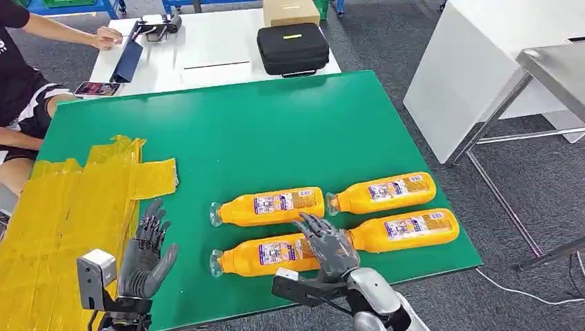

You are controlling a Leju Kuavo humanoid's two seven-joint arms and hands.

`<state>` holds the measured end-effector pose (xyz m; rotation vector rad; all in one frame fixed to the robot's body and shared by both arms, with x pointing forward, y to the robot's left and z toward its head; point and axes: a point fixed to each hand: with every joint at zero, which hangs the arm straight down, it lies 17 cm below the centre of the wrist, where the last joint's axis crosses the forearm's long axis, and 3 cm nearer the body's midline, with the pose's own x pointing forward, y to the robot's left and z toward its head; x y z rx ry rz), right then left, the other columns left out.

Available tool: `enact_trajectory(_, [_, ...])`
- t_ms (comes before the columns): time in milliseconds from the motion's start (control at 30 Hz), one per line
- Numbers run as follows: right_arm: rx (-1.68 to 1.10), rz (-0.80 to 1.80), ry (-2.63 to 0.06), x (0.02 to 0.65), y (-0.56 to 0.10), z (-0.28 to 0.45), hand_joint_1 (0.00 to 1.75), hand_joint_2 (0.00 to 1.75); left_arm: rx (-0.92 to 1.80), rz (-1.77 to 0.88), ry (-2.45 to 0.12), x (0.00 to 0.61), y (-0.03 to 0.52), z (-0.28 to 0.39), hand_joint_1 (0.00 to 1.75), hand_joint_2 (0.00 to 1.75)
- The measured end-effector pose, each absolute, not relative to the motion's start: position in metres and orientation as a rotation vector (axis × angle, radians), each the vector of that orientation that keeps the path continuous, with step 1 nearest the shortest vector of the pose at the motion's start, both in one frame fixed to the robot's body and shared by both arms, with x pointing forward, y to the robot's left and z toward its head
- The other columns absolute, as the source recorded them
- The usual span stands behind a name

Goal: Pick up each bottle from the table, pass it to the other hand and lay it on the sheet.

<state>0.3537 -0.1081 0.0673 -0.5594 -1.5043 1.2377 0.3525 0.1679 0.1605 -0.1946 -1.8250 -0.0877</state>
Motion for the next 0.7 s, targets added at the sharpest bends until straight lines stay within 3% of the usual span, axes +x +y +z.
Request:
enact_trajectory(533, [-0.538,1.281,-1.394,0.352,-0.107,0.037,0.00,1.75,-0.184,-0.105,-1.805,0.356,0.166,0.153,0.00,1.75])
enact_trajectory(600, [-0.533,1.292,-1.376,0.352,-0.108,0.032,0.17,1.75,-0.183,-0.106,-1.804,0.357,0.166,0.153,0.00,1.75])
enact_trajectory(633, [-0.533,1.294,-1.371,0.353,-0.107,0.031,0.17,1.75,-0.182,-0.106,-1.802,0.357,0.166,0.152,0.00,1.75])
enact_trajectory(667, [-0.531,1.300,-1.364,0.354,-0.107,0.029,0.28,1.75,-0.182,-0.106,-1.801,0.357,0.166,0.152,0.00,1.75])
enact_trajectory(700, [-0.533,1.307,-1.356,0.354,-0.107,0.027,0.51,1.75,-0.181,-0.106,-1.801,0.358,0.166,0.152,0.00,1.75])
